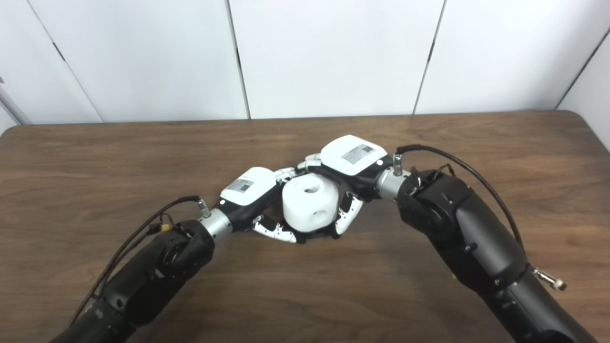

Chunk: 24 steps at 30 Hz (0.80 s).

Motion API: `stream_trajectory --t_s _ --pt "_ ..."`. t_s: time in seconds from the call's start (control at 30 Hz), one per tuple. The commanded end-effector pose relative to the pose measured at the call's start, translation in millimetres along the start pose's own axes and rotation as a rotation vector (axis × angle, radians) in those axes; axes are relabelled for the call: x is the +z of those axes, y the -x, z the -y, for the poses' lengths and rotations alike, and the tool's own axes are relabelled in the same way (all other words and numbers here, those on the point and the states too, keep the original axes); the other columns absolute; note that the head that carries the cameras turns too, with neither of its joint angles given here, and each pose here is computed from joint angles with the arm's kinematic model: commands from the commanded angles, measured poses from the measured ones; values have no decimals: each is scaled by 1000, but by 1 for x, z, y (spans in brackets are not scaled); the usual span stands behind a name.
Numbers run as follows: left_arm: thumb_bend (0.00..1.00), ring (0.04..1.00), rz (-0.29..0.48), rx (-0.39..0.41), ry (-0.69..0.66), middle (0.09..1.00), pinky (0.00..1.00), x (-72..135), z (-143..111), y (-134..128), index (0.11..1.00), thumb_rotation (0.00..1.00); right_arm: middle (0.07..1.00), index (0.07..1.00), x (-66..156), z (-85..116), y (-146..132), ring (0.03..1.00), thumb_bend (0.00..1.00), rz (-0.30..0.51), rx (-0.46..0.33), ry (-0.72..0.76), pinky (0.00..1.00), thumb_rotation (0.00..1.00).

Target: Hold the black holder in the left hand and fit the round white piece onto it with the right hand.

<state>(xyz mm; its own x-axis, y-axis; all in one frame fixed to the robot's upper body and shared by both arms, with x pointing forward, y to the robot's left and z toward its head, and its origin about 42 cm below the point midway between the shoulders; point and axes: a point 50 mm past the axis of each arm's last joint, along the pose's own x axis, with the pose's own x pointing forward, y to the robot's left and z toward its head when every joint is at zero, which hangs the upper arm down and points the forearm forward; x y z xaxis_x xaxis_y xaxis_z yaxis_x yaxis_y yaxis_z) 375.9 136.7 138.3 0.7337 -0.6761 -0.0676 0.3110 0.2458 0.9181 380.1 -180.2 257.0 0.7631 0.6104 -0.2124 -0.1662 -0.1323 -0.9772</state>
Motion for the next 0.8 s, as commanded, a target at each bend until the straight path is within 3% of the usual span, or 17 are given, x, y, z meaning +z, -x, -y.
stream_trajectory --t_s 0.0,0.43,0.6,0.77 --pt "523 935 -82 -214 20 915 808 -15 44 20 487 73 902 1000 -6 23 4 823 1000 -15 -70 33 738 340" --pt "523 928 -77 -215 15 914 803 -18 45 22 487 72 880 1000 -26 26 18 778 1000 -59 -140 -14 712 286" --pt "523 926 -75 -217 14 912 804 -21 45 22 487 72 869 1000 -39 31 26 781 1000 -109 -113 -24 693 286" --pt "524 926 -79 -210 15 909 796 -23 45 23 487 71 870 1000 -60 34 42 788 936 -174 -98 -37 652 151"
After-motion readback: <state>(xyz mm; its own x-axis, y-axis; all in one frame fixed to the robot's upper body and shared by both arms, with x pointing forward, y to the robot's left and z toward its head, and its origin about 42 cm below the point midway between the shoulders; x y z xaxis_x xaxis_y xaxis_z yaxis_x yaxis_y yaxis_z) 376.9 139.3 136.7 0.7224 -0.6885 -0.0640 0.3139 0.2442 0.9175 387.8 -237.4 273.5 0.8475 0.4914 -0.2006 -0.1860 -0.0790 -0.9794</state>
